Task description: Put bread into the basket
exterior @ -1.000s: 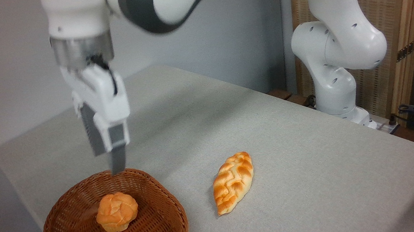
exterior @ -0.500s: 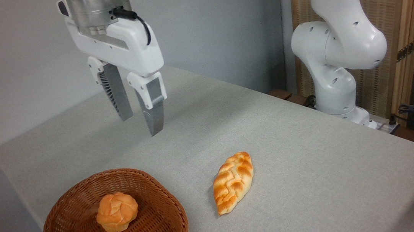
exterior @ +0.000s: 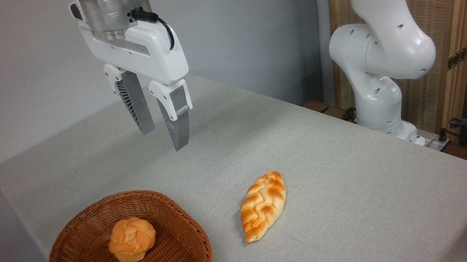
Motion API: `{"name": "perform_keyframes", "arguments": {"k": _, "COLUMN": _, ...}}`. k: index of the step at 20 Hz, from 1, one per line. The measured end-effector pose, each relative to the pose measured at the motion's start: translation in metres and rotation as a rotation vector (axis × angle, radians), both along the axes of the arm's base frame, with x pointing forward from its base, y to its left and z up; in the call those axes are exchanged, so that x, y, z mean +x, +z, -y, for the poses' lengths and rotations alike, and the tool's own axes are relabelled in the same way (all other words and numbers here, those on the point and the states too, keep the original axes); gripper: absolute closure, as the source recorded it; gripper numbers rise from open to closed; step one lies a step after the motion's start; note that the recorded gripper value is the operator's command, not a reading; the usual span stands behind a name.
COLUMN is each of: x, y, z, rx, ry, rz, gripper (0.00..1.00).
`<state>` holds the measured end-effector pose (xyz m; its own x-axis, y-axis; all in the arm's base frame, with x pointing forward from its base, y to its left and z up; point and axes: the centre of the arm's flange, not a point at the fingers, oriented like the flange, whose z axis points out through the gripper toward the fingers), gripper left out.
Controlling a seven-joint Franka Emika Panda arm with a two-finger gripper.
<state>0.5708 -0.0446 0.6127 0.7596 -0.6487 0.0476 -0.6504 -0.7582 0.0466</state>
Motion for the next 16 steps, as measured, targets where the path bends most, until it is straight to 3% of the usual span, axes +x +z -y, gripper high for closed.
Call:
{"name": "perform_keyframes", "arguments": {"k": 6, "x": -0.020, "y": 0.001, "z": 0.000, "rx": 0.003, "ry": 0.002, "rz": 0.022, "gripper": 0.00}}
{"name": "perform_keyframes", "arguments": {"k": 16, "x": -0.024, "y": 0.001, "z": -0.001, "rx": 0.007, "ry": 0.001, "rz": 0.018, "gripper": 0.00}}
